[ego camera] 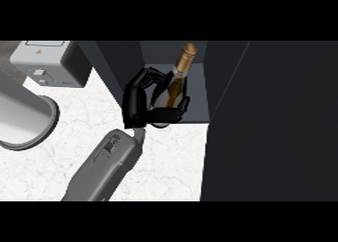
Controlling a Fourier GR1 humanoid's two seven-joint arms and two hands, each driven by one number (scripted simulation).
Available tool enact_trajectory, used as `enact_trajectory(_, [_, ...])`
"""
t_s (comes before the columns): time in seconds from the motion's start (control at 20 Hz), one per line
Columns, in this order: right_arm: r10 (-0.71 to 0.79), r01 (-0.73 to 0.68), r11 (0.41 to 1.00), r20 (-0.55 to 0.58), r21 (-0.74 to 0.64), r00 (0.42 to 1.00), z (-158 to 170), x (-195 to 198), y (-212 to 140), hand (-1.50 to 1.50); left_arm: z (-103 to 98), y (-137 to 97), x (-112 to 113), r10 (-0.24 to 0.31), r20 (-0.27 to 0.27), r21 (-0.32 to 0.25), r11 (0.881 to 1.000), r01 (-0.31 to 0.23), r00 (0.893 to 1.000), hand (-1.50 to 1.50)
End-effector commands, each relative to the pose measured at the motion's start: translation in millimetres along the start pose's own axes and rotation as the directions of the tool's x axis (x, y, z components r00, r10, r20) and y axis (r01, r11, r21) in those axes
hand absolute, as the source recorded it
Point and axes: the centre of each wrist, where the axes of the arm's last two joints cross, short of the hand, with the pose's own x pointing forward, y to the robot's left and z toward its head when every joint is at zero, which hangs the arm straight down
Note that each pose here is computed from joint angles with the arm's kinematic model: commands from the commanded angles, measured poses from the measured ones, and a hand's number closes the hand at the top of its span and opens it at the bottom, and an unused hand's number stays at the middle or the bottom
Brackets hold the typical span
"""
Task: Pick up the wine, place it into the cabinet and close the cabinet
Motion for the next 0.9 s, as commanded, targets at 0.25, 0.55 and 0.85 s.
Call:
enact_trajectory(0.25, [-0.040,0.038,0.998,0.048,0.041,0.998,32,12,5,-1.50,-21,3,-7,0.039,-0.067,-0.019,0.999,-0.041,0.997,1.50])
enact_trajectory(0.55, [-0.072,0.069,0.996,0.061,0.052,0.996,9,8,4,-1.50,-43,1,-21,-0.027,-0.067,0.010,1.000,0.027,0.997,1.50])
enact_trajectory(0.85, [-0.047,0.043,0.998,0.072,0.050,0.996,23,9,-5,-1.50,-59,-2,-20,-0.074,-0.060,0.028,0.997,0.076,0.995,1.50])
